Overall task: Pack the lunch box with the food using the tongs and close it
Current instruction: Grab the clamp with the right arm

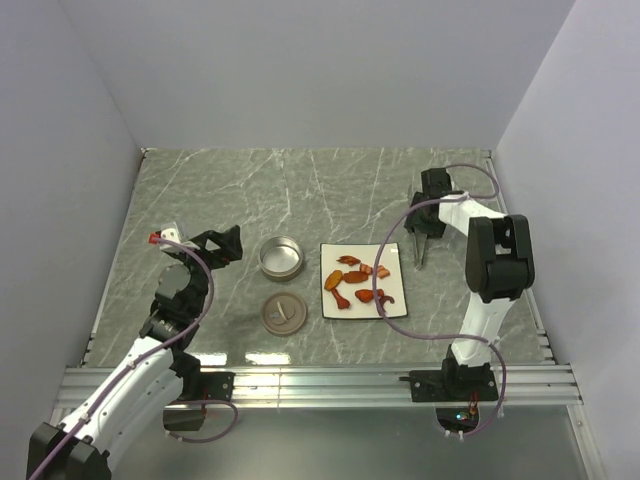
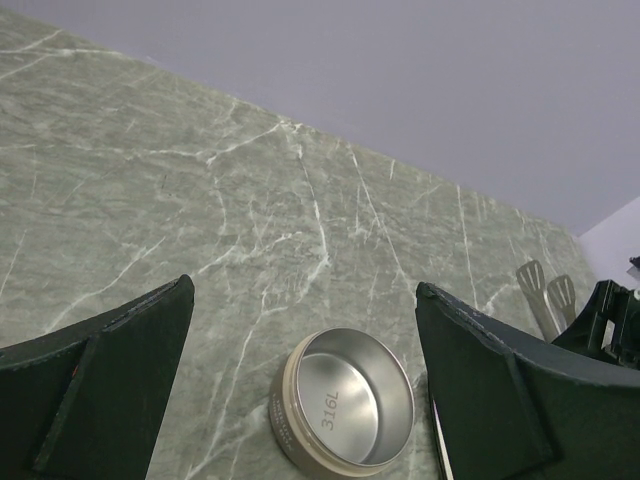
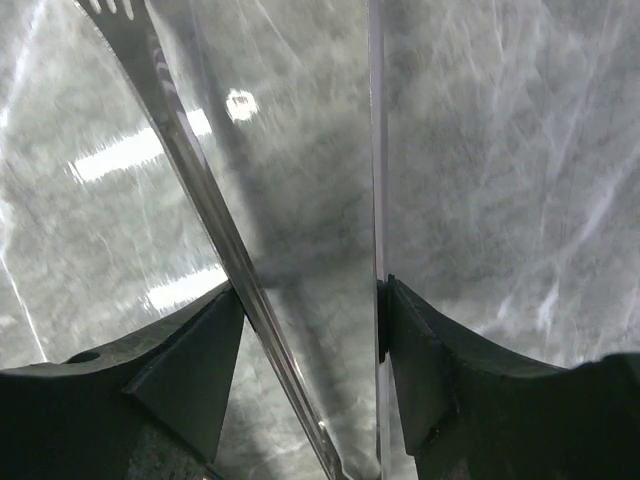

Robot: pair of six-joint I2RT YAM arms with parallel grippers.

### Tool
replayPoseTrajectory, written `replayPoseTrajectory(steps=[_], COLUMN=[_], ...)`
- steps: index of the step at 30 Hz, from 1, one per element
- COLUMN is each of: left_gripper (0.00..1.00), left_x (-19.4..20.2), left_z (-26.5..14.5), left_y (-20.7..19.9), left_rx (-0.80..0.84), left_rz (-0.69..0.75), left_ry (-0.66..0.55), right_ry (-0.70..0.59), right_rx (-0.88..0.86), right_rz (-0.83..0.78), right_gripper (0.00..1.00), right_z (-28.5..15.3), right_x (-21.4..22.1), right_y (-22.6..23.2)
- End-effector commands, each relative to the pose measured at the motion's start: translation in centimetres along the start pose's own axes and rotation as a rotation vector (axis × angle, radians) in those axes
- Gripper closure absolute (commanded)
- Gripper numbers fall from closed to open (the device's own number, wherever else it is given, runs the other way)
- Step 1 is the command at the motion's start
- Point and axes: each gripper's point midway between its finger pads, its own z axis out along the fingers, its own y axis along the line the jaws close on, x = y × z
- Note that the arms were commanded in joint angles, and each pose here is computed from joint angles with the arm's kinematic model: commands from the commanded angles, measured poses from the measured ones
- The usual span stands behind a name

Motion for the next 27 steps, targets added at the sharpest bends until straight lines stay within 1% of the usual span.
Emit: replayPoseTrajectory(steps=[1,3,5,11,22,25,27], left_gripper=[0.00,0.00,0.00,0.01,0.00,0.00,0.00], left_x=[-1.8,-1.9,-1.9,-2.0,-1.9,-1.9,-1.7], left_z=[0.0,0.0,0.0,-0.2,-0.3,-0.2,-0.2], left_y=[-0.9,-0.9,-0.9,-0.7,-0.8,-0.8,-0.9], left_rx=[0.021,0.018,0.018,0.017,0.025,0.029,0.030], left_rz=[-0.029,-0.030,-0.030,-0.034,-0.033,-0.031,-0.029], left_ry=[-0.050,-0.051,-0.053,-0.061,-0.064,-0.065,-0.063], right_ry=[-0.104,-0.130,-0.194,-0.285,-0.361,-0.375,-0.394], right_rx=[-0.034,-0.044,-0.068,-0.126,-0.218,-0.215,-0.243], right_rz=[0.005,-0.006,-0.018,-0.038,-0.078,-0.090,-0.098], right_gripper=[0.36,0.36,0.37,0.37,0.38,0.38,0.38], right_z=[-2.4,-2.9,-4.9,-8.3,-12.3,-13.6,-15.1], right_x=[-1.7,-1.6,-2.3,-2.4,-0.6,0.2,0.7], right_y=[0.6,1.0,1.8,3.0,5.0,4.9,5.4])
